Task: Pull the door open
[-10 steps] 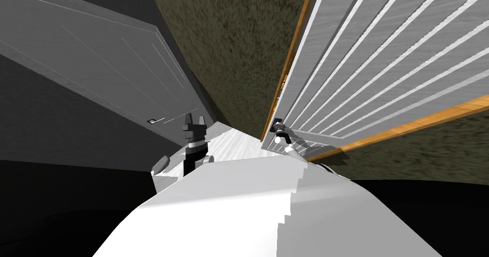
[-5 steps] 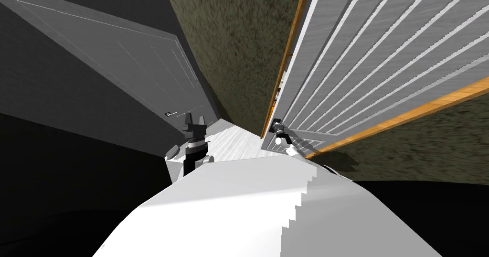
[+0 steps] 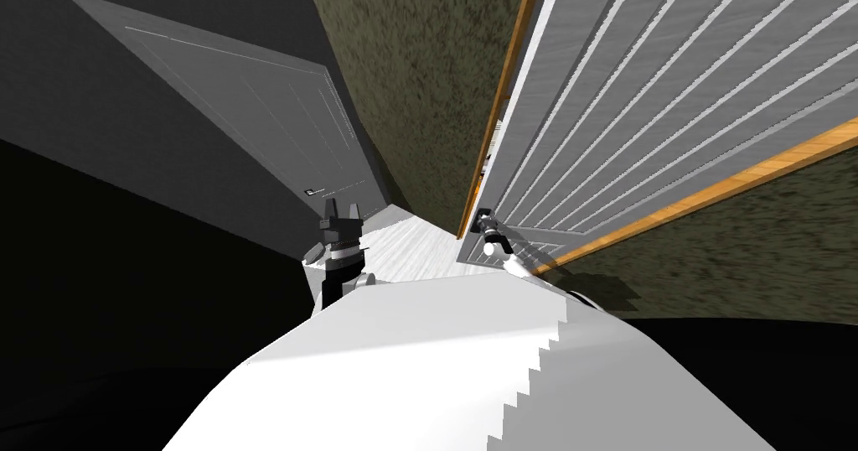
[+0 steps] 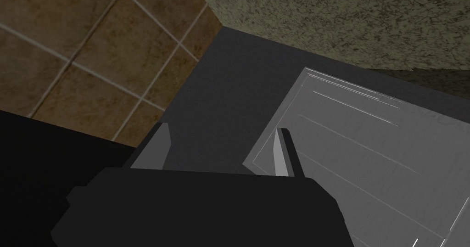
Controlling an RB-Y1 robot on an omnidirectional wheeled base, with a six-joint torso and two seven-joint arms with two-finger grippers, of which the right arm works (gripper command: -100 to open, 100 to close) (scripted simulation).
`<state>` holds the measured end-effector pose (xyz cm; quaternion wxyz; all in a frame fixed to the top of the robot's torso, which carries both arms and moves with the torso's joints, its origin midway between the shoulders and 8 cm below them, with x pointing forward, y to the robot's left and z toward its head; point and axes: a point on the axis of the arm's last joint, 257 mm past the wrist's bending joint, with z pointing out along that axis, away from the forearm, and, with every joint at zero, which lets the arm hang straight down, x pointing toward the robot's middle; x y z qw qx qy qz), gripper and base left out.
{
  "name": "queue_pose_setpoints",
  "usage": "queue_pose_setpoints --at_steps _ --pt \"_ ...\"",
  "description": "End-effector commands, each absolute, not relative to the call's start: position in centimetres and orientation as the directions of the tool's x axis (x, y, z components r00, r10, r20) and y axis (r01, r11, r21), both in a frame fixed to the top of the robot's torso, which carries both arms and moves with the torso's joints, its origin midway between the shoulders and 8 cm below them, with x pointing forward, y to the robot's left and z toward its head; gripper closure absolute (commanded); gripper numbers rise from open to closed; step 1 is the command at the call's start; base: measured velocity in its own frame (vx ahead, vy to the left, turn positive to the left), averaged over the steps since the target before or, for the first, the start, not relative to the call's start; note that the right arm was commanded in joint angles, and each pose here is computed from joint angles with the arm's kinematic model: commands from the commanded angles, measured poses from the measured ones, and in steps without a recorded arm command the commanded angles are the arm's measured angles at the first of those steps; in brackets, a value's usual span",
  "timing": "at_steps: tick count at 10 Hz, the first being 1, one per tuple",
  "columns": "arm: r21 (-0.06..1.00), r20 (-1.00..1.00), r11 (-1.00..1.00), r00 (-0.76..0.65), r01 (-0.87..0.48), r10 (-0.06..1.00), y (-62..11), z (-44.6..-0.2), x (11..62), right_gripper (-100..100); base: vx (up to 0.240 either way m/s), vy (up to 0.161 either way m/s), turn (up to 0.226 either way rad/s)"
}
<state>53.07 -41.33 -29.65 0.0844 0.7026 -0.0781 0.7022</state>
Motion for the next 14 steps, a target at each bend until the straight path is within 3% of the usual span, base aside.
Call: queue_pose_setpoints --at_steps 1,14 --pt "0.006 1.0 -0.98 0.001 -0.201 0.006 -40.7 -29.7 52.9 100 -0.24 -0.075 0.127" --pt "0.002 1.0 -0.999 -0.001 -0.049 0.002 -37.0 -29.6 51.3 100 -0.203 -0.064 0.092"
